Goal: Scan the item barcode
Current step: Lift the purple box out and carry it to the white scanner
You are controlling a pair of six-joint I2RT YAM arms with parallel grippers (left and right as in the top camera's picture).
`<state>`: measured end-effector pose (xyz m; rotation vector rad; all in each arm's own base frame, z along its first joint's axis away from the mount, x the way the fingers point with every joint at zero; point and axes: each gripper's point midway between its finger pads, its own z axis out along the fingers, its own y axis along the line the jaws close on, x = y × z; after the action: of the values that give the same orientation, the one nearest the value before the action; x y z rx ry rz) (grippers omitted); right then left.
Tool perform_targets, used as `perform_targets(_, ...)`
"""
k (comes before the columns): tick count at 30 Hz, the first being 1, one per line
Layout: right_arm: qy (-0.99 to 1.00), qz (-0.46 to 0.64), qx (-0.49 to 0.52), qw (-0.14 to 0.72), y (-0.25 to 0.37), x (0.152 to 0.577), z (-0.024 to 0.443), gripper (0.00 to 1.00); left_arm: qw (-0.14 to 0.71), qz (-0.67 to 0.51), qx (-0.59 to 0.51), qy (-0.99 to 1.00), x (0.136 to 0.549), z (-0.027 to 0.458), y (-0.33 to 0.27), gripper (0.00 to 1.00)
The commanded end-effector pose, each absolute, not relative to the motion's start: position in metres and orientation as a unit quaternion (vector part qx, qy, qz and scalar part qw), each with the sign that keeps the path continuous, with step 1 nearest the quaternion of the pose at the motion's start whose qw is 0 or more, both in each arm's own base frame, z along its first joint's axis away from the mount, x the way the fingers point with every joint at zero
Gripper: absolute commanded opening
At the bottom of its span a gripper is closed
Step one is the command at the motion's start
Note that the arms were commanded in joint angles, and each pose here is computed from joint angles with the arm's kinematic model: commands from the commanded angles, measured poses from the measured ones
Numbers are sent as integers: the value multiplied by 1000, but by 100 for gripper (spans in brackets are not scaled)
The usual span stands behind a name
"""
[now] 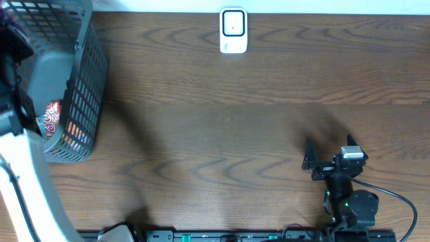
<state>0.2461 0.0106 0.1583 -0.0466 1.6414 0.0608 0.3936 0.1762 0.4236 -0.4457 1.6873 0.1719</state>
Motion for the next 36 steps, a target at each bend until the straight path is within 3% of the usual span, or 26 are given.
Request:
perform_targets(1,731,27,-31,681,14,246,158,99,686,-27,-132,715,392,465,113,7)
perform_targets(6,731,27,-31,681,14,246,158,99,696,-173,-99,690,388,493,18,7)
perform_targets(12,731,27,-31,681,14,246,158,99,622,-273,-1,734,392,460,-105,7)
perform_targets(20,731,27,-31,681,14,246,158,99,417,-273,57,865,397,315,-211,7)
perform_targets(24,731,28,-31,681,14,246,158,99,308,-271,35,911,392,238,-252,7)
perform_targets(30,731,28,-31,681,14,246,158,99,279,-186,-2,942,411,158,-267,8)
perform_targets(31,731,27,-31,681,14,246,158,99,274,-182,1,944,412,147,-272,10)
perform_targets(33,731,27,-31,681,14,246,158,99,265,-181,7,947,414,130,-281,38)
perform_targets(36,731,27,-31,681,14,246,158,99,264,-181,16,947,416,118,-290,41)
